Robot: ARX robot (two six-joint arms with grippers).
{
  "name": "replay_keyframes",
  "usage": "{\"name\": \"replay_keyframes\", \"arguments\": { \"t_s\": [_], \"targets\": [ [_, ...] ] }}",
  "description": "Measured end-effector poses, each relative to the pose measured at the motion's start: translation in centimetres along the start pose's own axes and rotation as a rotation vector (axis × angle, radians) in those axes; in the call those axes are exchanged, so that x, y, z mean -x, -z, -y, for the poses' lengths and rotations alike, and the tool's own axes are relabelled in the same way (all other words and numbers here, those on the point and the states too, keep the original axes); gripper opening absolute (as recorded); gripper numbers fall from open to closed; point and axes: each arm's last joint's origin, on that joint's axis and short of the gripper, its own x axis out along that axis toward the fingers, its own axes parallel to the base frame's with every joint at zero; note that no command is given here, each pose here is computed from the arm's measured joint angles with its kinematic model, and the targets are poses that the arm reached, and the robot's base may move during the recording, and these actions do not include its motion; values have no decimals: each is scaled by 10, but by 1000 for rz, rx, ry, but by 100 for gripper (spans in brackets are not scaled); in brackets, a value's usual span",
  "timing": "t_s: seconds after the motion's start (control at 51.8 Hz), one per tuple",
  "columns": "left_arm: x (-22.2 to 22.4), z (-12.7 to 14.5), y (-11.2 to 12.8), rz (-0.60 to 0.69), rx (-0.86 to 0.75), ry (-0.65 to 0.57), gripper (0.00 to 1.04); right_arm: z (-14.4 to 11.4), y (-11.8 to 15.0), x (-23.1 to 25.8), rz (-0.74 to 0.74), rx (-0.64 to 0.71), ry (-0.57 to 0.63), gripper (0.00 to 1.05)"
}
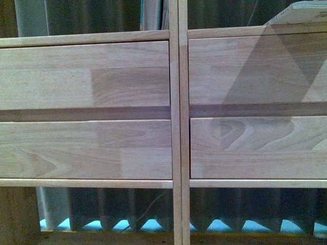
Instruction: Organize books on shelf
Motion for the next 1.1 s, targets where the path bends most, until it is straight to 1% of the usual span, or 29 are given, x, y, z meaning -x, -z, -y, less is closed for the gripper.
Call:
{"name": "replay_keyframes", "arguments": {
  "t_s": [1.1],
  "targets": [
    [0,0,0,0,0,0,97,0,0,0,0,0,0,98]
  ]
}}
